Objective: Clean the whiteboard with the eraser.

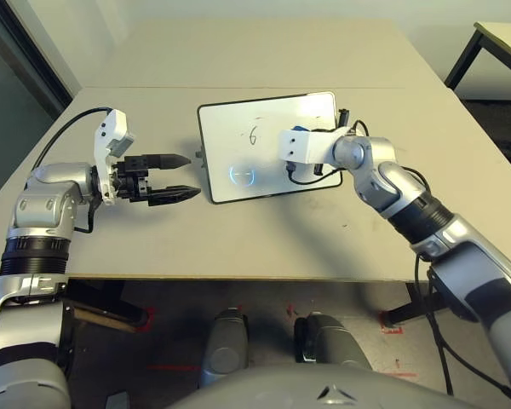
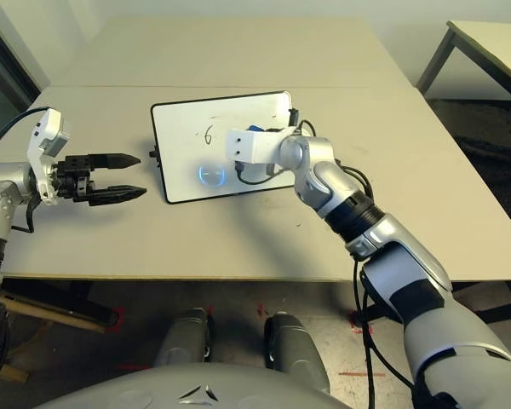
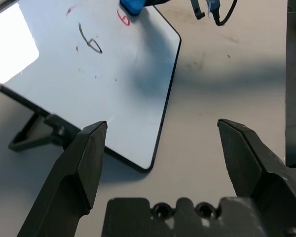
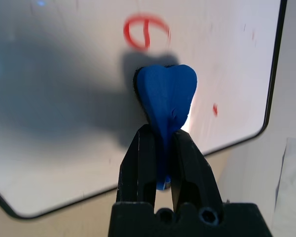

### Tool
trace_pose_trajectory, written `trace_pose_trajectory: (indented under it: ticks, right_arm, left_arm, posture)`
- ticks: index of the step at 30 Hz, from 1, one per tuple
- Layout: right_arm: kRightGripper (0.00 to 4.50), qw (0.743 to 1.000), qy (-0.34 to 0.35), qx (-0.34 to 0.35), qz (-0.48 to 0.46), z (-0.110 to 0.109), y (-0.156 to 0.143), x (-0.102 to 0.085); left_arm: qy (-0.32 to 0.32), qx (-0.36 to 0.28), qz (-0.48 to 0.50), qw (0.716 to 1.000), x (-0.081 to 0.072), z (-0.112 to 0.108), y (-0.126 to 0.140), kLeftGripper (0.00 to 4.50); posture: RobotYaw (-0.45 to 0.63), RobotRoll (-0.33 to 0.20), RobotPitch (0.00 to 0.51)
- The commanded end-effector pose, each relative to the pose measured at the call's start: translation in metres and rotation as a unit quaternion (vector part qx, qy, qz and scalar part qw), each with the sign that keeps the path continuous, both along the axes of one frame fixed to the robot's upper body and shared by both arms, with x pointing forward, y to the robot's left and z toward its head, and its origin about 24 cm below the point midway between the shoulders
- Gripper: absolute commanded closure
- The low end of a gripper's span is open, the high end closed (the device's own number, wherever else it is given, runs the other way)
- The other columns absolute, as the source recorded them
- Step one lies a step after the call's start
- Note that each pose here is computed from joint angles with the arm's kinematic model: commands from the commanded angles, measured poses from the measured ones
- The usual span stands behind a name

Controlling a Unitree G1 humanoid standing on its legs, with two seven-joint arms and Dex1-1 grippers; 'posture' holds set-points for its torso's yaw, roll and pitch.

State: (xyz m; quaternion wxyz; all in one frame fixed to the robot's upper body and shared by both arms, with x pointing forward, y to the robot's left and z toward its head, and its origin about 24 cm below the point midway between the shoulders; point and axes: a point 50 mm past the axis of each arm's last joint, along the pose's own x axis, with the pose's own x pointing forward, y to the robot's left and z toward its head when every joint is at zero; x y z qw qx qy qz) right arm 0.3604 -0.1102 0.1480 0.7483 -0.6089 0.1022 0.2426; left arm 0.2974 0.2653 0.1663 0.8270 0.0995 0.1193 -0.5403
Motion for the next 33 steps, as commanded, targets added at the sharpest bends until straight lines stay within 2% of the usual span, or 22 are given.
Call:
trace_pose_trajectory:
  ticks: [1,6,25,33]
  right_arm:
    - [4.30,1.000,0.017,-0.006,-0.022,-0.007,-0.013,-0.001]
    - [4.31,1.000,0.015,-0.006,-0.011,-0.005,-0.006,-0.002]
    - [4.32,0.998,-0.002,0.010,0.063,0.005,0.054,0.006]
    - [4.33,0.998,0.015,0.003,0.057,-0.008,0.047,0.005]
  left_arm:
    - [0.006,0.007,-0.004,1.000,0.001,-0.003,-0.001,0.00]
    - [0.007,0.008,-0.003,1.000,0.002,-0.004,-0.001,0.00]
    - [0.007,0.009,0.004,1.000,-0.003,-0.005,0.001,0.00]
    - [0.006,0.009,0.006,1.000,-0.004,-0.006,0.002,0.00]
  posture:
    - [0.29,0.000,0.040]
    - [0.29,0.000,0.040]
    - [0.32,0.000,0.039]
    - [0.32,0.000,0.041]
